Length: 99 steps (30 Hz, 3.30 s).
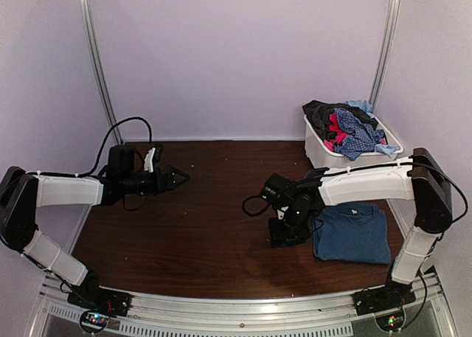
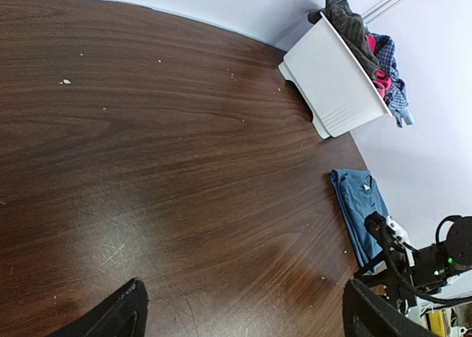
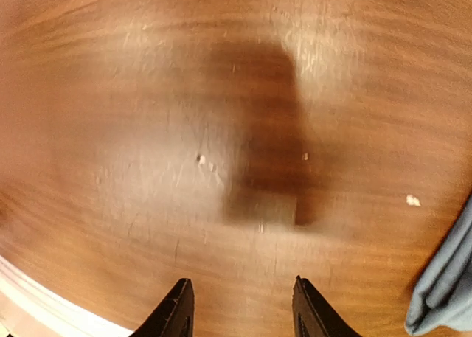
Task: Fold and stack the mixed laundry pile
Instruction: Move the square-folded T-shirt to the corner of the board, then pick up the crumpled shirt from the bin.
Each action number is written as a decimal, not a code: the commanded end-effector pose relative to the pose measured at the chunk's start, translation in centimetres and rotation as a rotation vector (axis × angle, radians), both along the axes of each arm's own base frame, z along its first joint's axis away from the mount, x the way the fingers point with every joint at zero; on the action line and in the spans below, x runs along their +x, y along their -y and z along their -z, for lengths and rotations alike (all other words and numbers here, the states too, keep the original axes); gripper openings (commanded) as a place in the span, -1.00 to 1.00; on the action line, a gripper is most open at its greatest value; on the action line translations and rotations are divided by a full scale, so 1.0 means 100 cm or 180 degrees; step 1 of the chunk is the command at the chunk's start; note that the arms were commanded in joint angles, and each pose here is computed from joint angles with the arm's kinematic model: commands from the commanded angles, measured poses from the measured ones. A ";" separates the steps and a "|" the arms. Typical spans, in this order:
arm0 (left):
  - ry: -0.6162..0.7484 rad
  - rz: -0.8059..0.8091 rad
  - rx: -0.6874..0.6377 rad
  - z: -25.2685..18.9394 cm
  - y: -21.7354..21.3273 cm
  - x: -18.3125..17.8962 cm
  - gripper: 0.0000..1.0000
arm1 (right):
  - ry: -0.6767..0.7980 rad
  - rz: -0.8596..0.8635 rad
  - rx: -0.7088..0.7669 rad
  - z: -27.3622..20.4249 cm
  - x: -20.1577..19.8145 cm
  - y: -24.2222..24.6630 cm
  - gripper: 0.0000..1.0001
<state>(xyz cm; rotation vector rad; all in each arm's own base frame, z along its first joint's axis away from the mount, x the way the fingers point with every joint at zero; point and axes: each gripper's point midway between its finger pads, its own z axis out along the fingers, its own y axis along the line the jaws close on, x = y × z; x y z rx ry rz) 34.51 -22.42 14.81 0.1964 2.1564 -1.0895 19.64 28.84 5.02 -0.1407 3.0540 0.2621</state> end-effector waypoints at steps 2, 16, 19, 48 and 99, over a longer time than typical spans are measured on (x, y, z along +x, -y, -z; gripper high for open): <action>0.0152 -0.0002 -0.0066 -0.012 -0.002 0.002 0.87 | -0.0082 0.0121 -0.0435 0.036 0.003 0.034 -0.08; 0.0120 -0.0012 -0.0063 -0.009 -0.002 0.004 0.87 | -0.0254 0.0945 -0.0896 0.045 -0.057 0.146 0.00; 0.0107 -0.0016 -0.0063 -0.008 -0.002 0.005 0.87 | -0.0179 0.1146 -0.0944 0.035 -0.054 0.167 0.03; 0.0073 -0.0081 -0.0041 -0.006 -0.009 0.008 0.88 | -0.0005 0.1274 -0.0909 0.036 0.022 0.206 0.14; 0.0527 -0.1156 0.1331 -0.131 -0.067 0.017 0.96 | 0.2024 0.1479 -0.0014 -0.145 0.343 0.360 0.41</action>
